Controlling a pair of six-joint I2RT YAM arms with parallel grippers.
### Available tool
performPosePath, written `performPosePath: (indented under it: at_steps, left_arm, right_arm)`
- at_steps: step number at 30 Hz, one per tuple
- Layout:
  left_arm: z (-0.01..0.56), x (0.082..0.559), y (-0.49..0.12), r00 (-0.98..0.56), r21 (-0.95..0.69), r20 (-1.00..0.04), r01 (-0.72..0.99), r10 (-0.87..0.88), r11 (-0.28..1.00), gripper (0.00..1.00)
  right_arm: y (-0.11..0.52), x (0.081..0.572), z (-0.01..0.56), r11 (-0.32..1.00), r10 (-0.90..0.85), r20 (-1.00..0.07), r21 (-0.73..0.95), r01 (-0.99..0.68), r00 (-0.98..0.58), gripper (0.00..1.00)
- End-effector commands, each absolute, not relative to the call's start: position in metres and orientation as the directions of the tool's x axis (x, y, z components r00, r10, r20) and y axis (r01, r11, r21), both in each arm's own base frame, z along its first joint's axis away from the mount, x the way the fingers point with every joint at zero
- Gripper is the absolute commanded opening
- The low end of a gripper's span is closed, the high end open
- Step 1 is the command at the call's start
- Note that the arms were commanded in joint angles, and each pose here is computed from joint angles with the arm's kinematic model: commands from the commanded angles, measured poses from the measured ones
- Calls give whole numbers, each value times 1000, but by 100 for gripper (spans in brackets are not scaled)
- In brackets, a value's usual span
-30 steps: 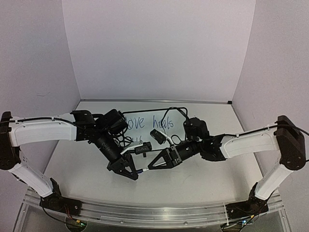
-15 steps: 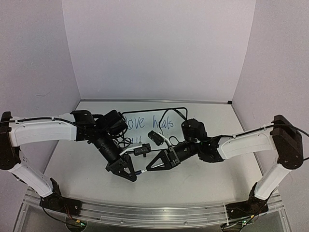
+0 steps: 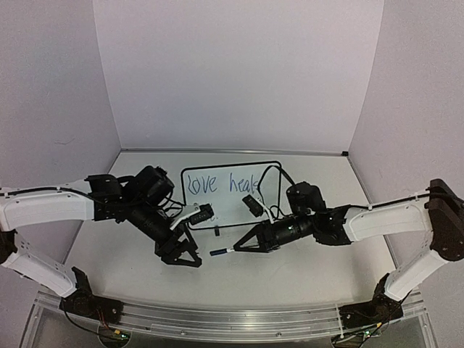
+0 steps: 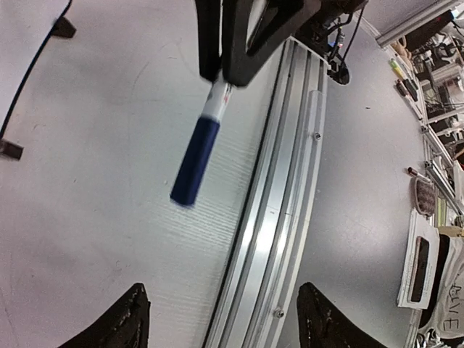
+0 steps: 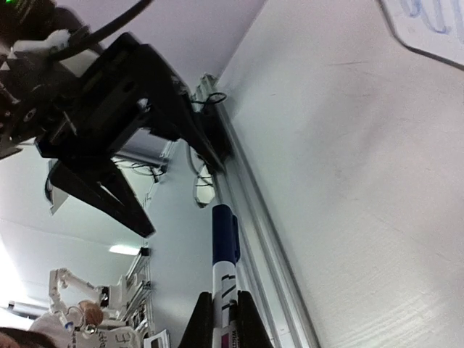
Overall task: Write a sentence on the whiteboard
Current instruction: Insert the whiteboard marker without the cap into the pen cap, then put down the whiteboard marker at the center of the board.
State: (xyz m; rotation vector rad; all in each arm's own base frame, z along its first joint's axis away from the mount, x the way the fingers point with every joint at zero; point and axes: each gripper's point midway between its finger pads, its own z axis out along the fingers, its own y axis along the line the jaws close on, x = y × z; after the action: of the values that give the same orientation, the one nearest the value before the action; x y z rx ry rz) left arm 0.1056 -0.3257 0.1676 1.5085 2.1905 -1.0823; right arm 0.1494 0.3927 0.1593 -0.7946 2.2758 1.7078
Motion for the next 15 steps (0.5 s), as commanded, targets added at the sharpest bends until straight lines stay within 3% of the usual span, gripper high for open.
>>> performPosePath:
  at_steps: [1,4,8,12,15]
  left_arm:
    - [182,144,-294,-536,-340,-668,837,516,429,76]
    - [191,167,-273,-594,-326,-697,761,401,561,83]
    - [199,204,-250,-684,-372,-691,614,234,696,84]
    - [205,227,-244,-681,-376,-721,543,132,751,86]
    - [205,239,-241,-672,-380,-736,512,84,770,88]
  right_arm:
    - [368,178,140,424,-247,-496,717,-553,-833,0]
    - [368,182,128,456,-248,-478,710,-537,-843,1]
    - [381,182,114,476,-270,-459,700,-532,-846,2]
    - [400,175,99,470,-294,-433,711,-524,-852,3]
    - [403,176,85,492,-281,-409,716,-496,-868,9]
